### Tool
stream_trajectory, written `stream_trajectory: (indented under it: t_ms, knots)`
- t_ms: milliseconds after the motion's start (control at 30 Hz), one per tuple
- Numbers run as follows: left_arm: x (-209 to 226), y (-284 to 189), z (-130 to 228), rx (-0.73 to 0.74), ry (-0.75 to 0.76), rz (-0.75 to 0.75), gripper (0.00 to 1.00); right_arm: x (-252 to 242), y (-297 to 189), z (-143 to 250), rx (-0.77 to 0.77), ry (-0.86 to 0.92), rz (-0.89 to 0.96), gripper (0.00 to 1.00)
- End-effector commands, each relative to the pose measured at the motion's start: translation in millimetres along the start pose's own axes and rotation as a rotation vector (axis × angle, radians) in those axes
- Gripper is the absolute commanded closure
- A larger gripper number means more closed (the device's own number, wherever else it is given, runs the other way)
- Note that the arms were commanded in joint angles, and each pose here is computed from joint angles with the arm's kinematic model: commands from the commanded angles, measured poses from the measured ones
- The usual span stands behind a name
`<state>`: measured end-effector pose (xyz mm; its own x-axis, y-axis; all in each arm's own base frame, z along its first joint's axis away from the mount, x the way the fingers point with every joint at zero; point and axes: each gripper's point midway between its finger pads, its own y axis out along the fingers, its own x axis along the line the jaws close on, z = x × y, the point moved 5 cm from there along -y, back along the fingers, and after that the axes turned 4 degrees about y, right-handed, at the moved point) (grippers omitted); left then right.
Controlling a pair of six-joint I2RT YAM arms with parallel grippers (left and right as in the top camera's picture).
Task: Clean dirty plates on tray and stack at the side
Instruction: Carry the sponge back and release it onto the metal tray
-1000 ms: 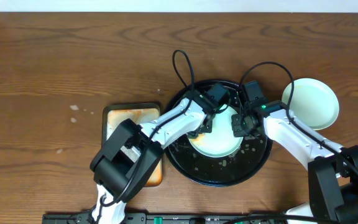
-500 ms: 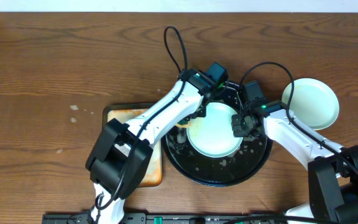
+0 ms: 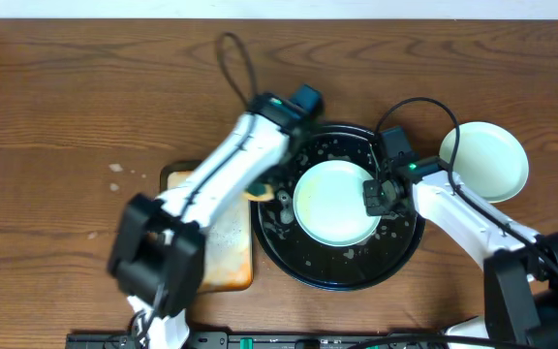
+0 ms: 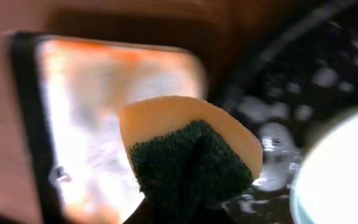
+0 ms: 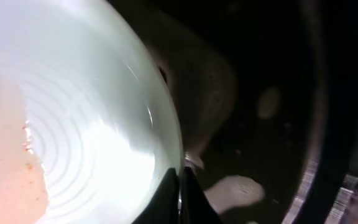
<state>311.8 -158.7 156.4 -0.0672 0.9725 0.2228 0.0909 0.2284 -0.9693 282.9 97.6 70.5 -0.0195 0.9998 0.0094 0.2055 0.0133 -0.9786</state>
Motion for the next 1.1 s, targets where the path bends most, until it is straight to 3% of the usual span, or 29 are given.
stream_trajectory:
  t_ms: [0, 267, 367, 500, 567, 767, 933, 1067]
  knots:
    - [44, -20, -5, -0.015, -0.083, -0.001, 0.88, -5, -35, -16, -0.143, -0.041, 0.027, 0.99]
    - [84, 10, 17, 0.115, -0.124, -0.072, 0.88, 0, -80, -20, -0.310, -0.117, 0.068, 0.99]
    - [85, 23, 27, 0.147, -0.111, -0.089, 0.87, 4, -73, -10, -0.240, -0.126, 0.019, 0.96]
    - [83, 42, 35, 0.164, -0.089, -0.095, 0.84, -3, -55, -6, -0.151, -0.095, -0.007, 0.79]
    - [82, 52, 38, 0.164, -0.081, -0.094, 0.83, -7, -44, -6, -0.099, -0.059, -0.049, 0.75]
    - [82, 69, 45, 0.180, -0.045, -0.079, 0.83, -12, -16, -7, 0.012, -0.030, -0.212, 0.73]
    - [88, 54, 44, 0.178, -0.071, 0.054, 0.83, -4, 0, -7, 0.057, -0.053, -0.348, 0.73]
    - [103, 18, 39, 0.058, -0.115, 0.206, 0.62, -4, 7, -7, 0.069, -0.051, -0.346, 0.73]
